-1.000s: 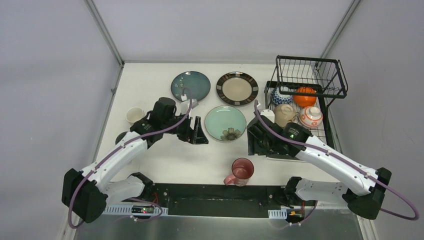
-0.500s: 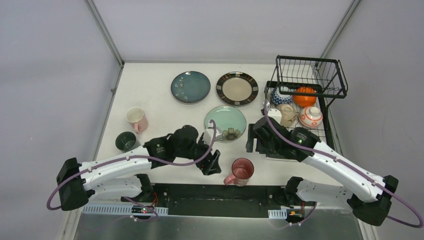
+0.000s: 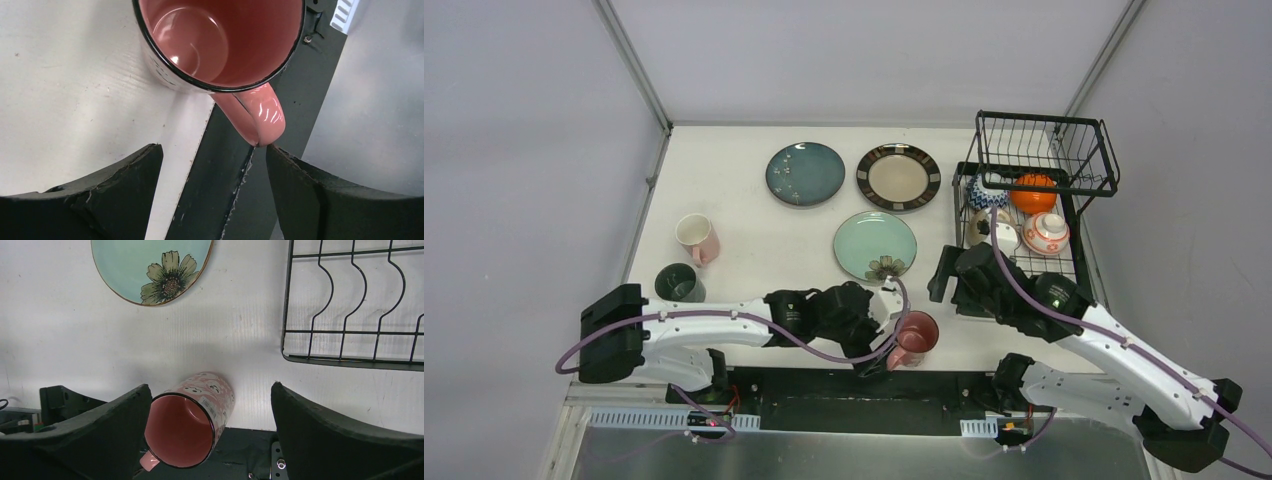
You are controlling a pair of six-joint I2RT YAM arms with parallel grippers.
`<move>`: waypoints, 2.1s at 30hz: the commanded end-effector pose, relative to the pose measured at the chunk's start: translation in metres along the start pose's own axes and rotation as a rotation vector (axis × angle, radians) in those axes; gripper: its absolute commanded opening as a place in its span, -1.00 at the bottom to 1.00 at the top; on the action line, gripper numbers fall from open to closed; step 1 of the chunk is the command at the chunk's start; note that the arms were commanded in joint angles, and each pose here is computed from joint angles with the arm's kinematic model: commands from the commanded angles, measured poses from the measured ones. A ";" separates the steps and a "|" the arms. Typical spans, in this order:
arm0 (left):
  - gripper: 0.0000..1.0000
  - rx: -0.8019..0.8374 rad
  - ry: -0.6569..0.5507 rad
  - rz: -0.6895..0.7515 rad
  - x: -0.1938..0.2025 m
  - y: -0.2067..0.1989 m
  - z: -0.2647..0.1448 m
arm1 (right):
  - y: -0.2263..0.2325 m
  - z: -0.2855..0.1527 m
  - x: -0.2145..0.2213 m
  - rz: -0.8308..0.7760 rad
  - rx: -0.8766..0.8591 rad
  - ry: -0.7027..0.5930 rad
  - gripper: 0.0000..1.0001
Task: Load the mixed dishes into the dish rack
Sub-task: Pick up the cup at the corner of the board.
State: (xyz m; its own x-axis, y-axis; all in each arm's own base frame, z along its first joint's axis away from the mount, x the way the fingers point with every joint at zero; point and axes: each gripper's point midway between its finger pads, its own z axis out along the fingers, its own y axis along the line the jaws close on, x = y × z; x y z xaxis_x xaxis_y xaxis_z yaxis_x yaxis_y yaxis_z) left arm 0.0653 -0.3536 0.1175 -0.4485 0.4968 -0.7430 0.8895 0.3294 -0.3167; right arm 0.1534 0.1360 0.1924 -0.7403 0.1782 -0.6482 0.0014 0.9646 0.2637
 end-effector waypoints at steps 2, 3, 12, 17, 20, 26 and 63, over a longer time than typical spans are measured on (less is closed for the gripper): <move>0.55 -0.018 -0.059 0.040 -0.027 -0.005 0.011 | 0.004 0.003 -0.011 0.046 -0.010 -0.056 0.82; 0.55 -0.015 -0.061 0.038 -0.028 -0.007 0.011 | 0.005 0.004 -0.010 0.045 -0.010 -0.055 0.82; 0.62 -0.060 -0.145 -0.010 -0.063 -0.012 -0.012 | 0.002 0.009 -0.009 0.073 0.004 -0.070 0.82; 0.63 -0.146 -0.181 -0.047 -0.085 -0.003 -0.018 | -0.009 -0.001 -0.021 0.105 0.027 -0.132 0.82; 0.59 -0.191 -0.175 -0.052 -0.098 0.004 -0.016 | -0.016 -0.011 -0.031 0.133 0.021 -0.184 0.81; 0.46 -0.166 -0.108 -0.108 -0.107 0.020 0.003 | -0.026 -0.022 -0.035 0.174 -0.008 -0.233 0.80; -1.00 -0.061 -0.304 -0.188 -0.193 0.087 -0.048 | 0.020 -0.032 -0.053 0.199 -0.326 -0.349 0.79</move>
State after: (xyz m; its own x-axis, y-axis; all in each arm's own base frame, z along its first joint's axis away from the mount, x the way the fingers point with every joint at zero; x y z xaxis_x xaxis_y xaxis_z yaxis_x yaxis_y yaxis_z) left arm 0.2055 -0.3875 0.1422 -0.5918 0.4749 -0.6513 0.7876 0.5127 -0.3418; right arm 0.1620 0.1084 0.2206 -0.5082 0.4258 -0.7486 -0.0052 0.8677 0.4971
